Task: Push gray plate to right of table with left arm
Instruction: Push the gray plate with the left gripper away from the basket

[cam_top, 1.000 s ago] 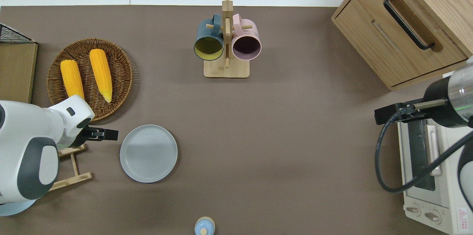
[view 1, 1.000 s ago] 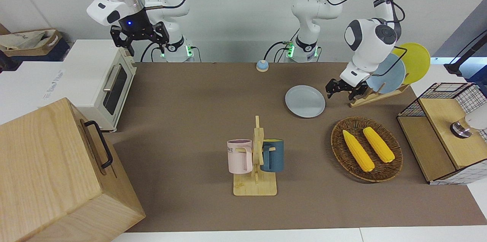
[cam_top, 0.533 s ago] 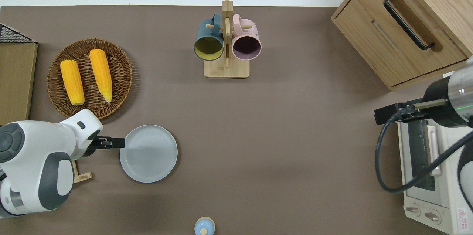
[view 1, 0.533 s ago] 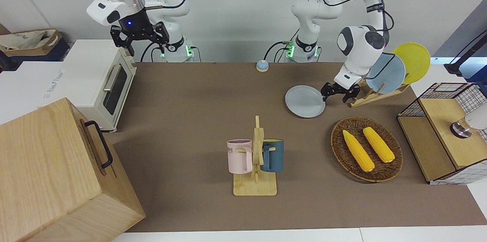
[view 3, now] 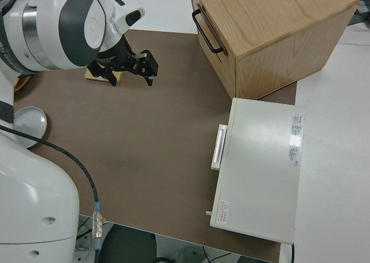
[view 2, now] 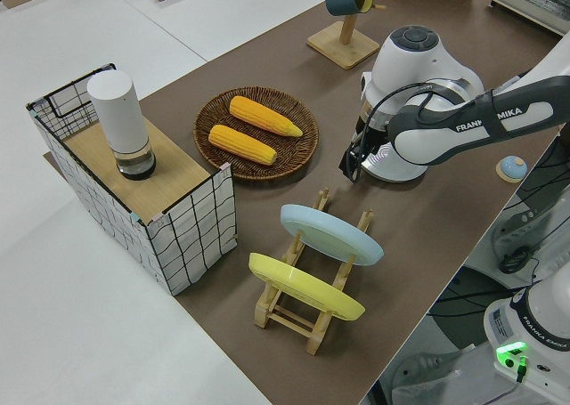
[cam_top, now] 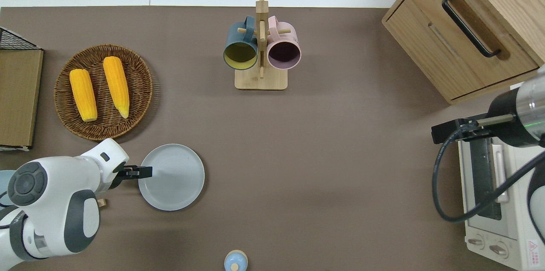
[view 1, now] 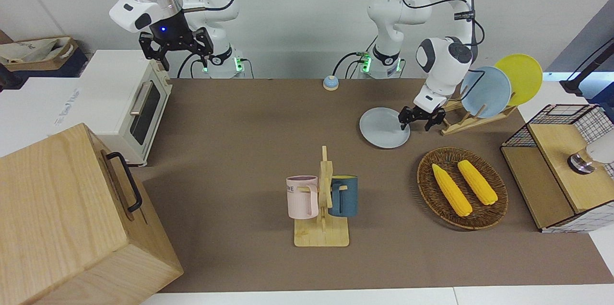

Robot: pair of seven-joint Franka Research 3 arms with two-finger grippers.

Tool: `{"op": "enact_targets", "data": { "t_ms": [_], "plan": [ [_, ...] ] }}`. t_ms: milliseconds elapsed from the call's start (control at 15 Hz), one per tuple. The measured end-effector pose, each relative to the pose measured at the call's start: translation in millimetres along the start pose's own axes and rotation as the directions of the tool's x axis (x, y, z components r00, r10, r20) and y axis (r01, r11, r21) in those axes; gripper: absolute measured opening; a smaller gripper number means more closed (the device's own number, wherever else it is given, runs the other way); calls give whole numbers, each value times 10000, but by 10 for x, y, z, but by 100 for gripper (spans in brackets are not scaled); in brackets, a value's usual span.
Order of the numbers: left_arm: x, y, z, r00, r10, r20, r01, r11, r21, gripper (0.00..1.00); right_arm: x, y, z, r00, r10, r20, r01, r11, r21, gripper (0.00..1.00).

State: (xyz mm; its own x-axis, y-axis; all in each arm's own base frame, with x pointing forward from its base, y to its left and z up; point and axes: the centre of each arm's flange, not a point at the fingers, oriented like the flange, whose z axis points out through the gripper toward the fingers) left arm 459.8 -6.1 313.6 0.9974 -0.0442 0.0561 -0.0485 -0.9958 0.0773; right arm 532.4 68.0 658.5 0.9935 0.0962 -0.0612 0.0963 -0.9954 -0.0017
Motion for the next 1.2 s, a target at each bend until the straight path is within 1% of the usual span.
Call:
{"op": "enact_targets", "data": {
  "t_ms": [267,333,533,600,867,933,1000,1067,1133,1200],
  "plan": [
    [-42,43,32,9999,-128,-56,128,9999,0,91,0,0,0,10000,0,0,0,10000,0,99],
    [-50,50,40,9999,-126,-58,126,9999,1,81,0,0,0,10000,0,0,0,10000,0,99],
    [-69,74,63,9997,-235,-71,235,9997,4,73,0,0,0,10000,0,0,0,10000,0,99],
    [-76,89,73,9996,-277,-84,277,9996,6,73,0,0,0,10000,0,0,0,10000,0,99],
    [-115,110,117,9993,-354,-106,355,9994,19,68,0,0,0,10000,0,0,0,10000,0,99],
    [-116,109,118,9992,-378,-114,379,9993,20,59,0,0,0,10000,0,0,0,10000,0,99],
    [-115,109,117,9992,-386,-122,386,9993,20,53,0,0,0,10000,0,0,0,10000,0,99],
    [-114,109,117,9991,-399,-129,399,9992,20,53,0,0,0,10000,0,0,0,10000,0,99],
    [-114,109,116,9991,-414,-134,414,9991,20,48,0,0,0,10000,0,0,0,10000,0,99],
    [-113,109,116,9990,-421,-140,421,9991,20,37,0,0,0,10000,0,0,0,10000,0,99]
  ]
}}
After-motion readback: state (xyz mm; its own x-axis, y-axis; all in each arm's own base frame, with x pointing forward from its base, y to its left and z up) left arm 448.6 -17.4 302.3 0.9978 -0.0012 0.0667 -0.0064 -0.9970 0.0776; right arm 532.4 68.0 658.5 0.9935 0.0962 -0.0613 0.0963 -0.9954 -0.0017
